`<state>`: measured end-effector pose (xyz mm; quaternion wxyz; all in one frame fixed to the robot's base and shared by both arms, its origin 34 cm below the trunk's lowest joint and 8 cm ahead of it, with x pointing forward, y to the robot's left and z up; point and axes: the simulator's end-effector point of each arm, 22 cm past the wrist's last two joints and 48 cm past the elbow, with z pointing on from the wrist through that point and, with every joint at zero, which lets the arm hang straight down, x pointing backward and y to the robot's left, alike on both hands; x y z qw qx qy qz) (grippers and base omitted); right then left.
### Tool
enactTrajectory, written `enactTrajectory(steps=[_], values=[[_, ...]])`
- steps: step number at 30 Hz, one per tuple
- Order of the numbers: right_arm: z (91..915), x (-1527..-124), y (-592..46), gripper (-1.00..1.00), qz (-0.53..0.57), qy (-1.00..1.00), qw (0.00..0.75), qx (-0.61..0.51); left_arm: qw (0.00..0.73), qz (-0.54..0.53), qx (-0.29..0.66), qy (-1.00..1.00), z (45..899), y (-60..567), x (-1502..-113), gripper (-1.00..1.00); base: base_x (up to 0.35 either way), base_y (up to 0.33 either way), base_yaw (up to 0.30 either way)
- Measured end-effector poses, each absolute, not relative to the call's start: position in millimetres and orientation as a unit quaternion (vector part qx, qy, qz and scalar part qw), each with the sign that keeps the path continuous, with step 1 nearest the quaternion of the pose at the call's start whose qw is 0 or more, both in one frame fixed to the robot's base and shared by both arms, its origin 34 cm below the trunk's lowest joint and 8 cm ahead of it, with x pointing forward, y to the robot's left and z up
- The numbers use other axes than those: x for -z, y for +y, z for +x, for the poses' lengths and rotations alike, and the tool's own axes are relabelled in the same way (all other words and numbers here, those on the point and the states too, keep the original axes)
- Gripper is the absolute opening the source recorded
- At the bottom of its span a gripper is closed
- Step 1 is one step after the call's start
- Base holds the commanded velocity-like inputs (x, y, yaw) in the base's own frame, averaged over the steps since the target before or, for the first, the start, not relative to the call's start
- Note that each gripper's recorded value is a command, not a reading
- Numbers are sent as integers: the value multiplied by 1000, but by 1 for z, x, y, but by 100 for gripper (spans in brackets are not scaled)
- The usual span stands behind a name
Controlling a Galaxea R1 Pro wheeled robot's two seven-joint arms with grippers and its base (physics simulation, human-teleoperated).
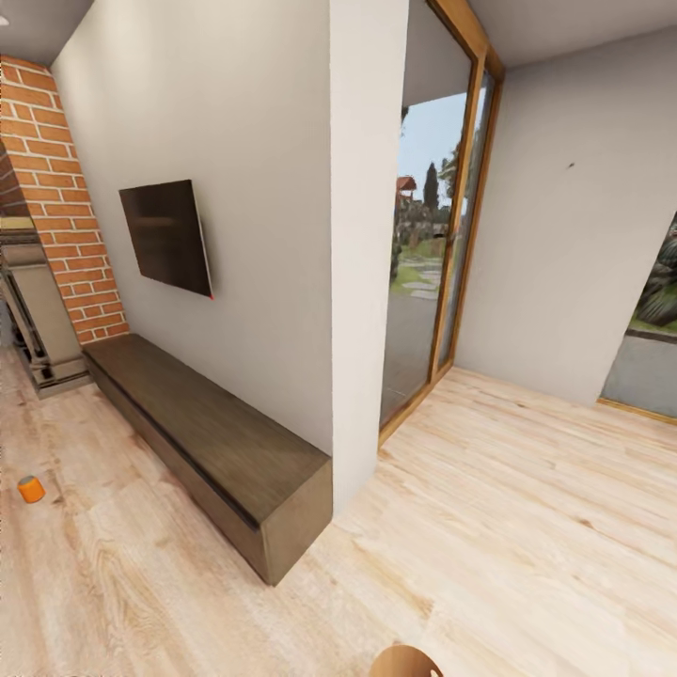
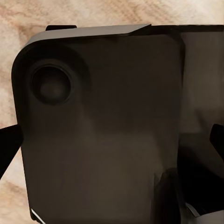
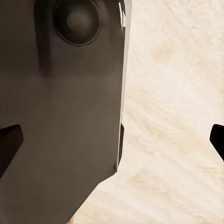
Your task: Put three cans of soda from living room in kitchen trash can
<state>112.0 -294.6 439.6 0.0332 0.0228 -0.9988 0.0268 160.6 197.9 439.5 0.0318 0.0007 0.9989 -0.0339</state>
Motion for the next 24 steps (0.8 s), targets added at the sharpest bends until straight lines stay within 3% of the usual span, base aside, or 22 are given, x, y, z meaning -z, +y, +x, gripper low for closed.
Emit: enactTrajectory(steps=[24], values=[[108, -440, -295, 100, 24, -999, 39, -27, 27, 0, 34, 999, 157, 198, -439, 100, 0, 0, 65]])
